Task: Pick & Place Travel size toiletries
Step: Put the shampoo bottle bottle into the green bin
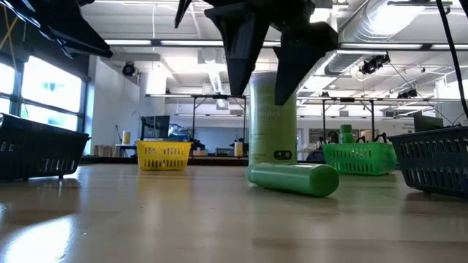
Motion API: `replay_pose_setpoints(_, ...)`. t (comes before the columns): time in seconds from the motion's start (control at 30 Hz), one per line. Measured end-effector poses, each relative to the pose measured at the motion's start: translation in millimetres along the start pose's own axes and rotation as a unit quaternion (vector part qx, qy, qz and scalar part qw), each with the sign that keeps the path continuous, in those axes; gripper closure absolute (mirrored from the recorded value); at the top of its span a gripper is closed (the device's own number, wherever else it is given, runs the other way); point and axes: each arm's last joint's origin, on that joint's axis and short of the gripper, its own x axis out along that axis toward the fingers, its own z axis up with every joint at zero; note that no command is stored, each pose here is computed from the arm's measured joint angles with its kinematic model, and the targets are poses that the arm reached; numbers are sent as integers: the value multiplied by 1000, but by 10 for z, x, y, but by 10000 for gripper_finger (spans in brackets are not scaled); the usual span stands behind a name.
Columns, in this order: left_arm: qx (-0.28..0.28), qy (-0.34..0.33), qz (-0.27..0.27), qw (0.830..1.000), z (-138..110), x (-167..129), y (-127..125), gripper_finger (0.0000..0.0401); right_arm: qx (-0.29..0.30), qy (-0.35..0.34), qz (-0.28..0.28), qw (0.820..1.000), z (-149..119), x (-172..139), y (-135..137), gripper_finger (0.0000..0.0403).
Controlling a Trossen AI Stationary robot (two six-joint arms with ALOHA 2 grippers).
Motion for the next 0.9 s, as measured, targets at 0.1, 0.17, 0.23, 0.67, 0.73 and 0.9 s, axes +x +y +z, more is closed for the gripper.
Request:
replay_pose_setpoints(0.1, 0, 0, 0, 1000, 0, 0, 0, 288, 8, 32, 23, 999, 13, 116, -3, 60)
replay_pose_setpoints(0.17, 0, 0, 0, 1000, 0, 0, 0, 288, 14, 36, 34, 999, 18, 208, -4, 65)
replay_pose_setpoints(0.23, 0, 0, 0, 1000, 0, 0, 0, 288, 20, 36, 40, 998, 20, 303, -11, 68)
replay_pose_setpoints(0.67, 0, 0, 1, 1000, 0, 0, 1, 288, 40, 104, 41, 993, -142, 749, -145, 77)
replay_pose_setpoints(0.73, 0, 0, 1, 1000, 0, 0, 0, 288, 42, 101, 50, 993, -163, 807, -142, 81)
replay_pose_setpoints(0.9, 0, 0, 1, 1000, 0, 0, 0, 288, 45, 106, 56, 992, -186, 852, -164, 94)
